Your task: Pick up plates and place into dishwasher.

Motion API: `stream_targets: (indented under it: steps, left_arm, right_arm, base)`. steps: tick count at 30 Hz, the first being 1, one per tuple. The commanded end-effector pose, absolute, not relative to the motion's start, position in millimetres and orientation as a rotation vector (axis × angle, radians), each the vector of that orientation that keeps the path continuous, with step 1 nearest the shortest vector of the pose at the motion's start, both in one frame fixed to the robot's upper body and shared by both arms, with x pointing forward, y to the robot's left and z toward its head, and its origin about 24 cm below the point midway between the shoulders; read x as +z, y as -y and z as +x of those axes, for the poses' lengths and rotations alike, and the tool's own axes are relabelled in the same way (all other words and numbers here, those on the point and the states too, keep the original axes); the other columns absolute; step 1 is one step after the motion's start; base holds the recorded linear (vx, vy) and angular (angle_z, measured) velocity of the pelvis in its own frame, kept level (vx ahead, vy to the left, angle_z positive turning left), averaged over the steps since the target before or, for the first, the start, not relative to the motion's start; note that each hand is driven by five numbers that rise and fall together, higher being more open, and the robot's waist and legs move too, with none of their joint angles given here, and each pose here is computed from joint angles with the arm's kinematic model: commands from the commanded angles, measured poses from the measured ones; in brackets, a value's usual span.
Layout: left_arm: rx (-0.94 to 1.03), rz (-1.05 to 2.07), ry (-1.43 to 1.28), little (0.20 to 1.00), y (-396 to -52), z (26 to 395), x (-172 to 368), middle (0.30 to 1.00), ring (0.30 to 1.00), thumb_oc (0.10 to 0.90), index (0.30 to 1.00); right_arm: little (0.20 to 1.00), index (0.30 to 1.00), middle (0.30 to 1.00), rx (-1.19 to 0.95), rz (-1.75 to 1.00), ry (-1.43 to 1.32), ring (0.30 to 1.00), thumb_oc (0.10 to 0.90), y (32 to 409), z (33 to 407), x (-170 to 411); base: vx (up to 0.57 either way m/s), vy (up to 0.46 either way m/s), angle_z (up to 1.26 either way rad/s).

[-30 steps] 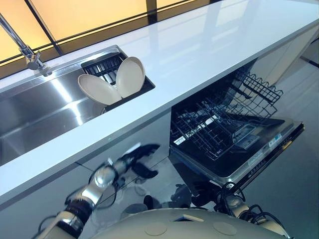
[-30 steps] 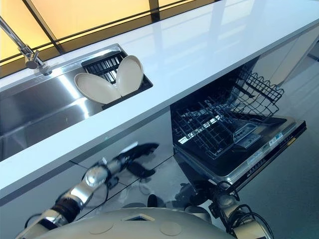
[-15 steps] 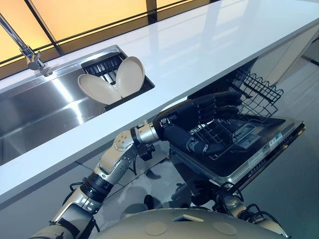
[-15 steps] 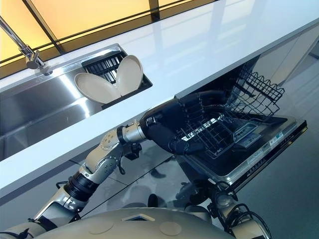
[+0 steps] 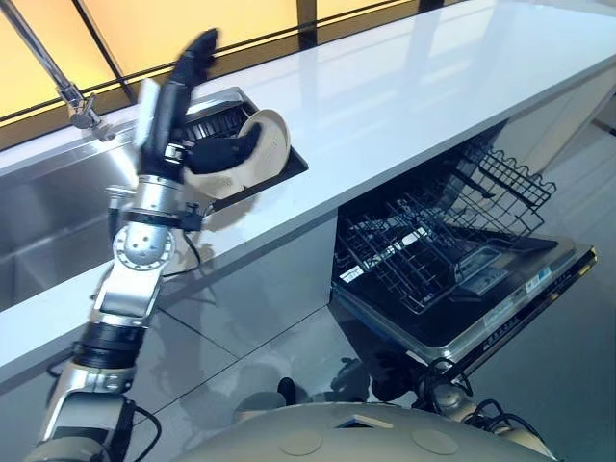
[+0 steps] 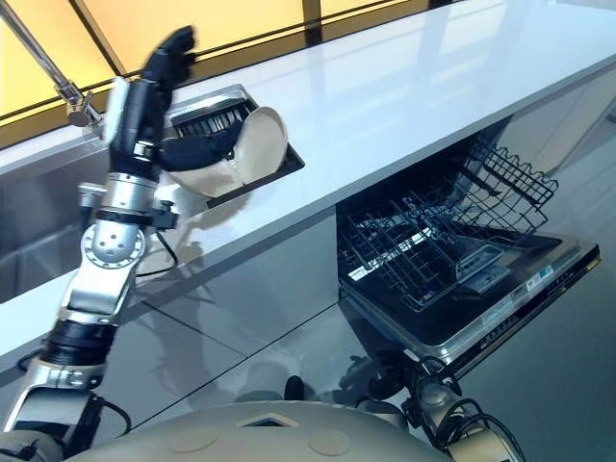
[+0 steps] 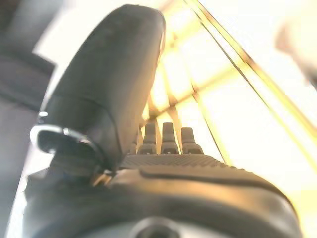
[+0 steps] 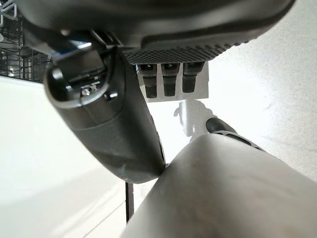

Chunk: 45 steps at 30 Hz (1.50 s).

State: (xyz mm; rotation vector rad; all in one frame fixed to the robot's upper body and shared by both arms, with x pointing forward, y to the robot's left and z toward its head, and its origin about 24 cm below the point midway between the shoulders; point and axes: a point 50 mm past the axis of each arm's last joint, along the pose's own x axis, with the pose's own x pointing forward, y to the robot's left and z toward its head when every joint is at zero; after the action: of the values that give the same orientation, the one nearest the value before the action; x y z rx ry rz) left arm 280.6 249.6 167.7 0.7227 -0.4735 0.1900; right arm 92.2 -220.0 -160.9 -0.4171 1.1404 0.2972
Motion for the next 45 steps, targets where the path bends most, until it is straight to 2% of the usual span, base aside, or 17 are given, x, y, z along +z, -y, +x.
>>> stream_targets:
  steps: [1,5,8,11,20,28,38,45]
  left_arm:
    - [0.45,0.96,0.69,0.9,-282,275,233,0.9,0.9,0.8,0.9]
    - [0.509,1.358,0.54,0.9,-319,273,240,0.9,0.9,0.8,0.9]
    - [0.46,1.419,0.491,0.9,-327,274,242,0.9,0.9,0.8,0.9]
    - [0.379,1.46,0.469,0.9,-325,277,243,0.9,0.9,0.8,0.9]
    - [0.204,1.837,0.402,0.9,-314,292,270,0.9,0.9,0.8,0.9]
    - [0.182,1.947,0.382,0.9,-322,299,277,0.9,0.9,0.8,0.9]
    - [0.127,2.198,0.256,0.9,-332,315,261,0.9,0.9,0.8,0.9]
    - [0.025,2.302,-0.028,0.9,-347,321,240,0.9,0.9,0.8,0.9]
  right_arm:
    - [0.9,0.9,0.9,0.33,-0.419,-1.211,0.9,0.8,218,63,-167]
    - [0.9,0.9,0.9,0.341,-0.445,-1.205,0.9,0.8,224,67,-165]
    - [0.9,0.9,0.9,0.341,-0.455,-1.214,0.9,0.8,227,68,-165]
    - [0.9,0.9,0.9,0.346,-0.472,-1.221,0.9,0.8,232,70,-163]
    - [0.9,0.9,0.9,0.394,-0.538,-1.22,0.9,0.8,245,78,-158]
    - [0.9,0.9,0.9,0.407,-0.547,-1.214,0.9,0.8,244,82,-155]
    - [0.9,0.9,0.9,0.373,-0.533,-1.208,0.9,0.8,248,84,-154]
    - [0.9,0.9,0.9,0.362,-0.541,-1.197,0.9,0.8,251,91,-151]
  base:
    - [0.02,0.063,0.11]
    - [0.01,0.064,0.04]
    - [0.01,0.059,0.01]
    - [0.02,0.075,0.02]
    - [0.03,0.078,0.0]
    - [0.01,0.048,-0.02]
    - [0.01,0.041,-0.1]
    - [0.01,0.033,-0.14]
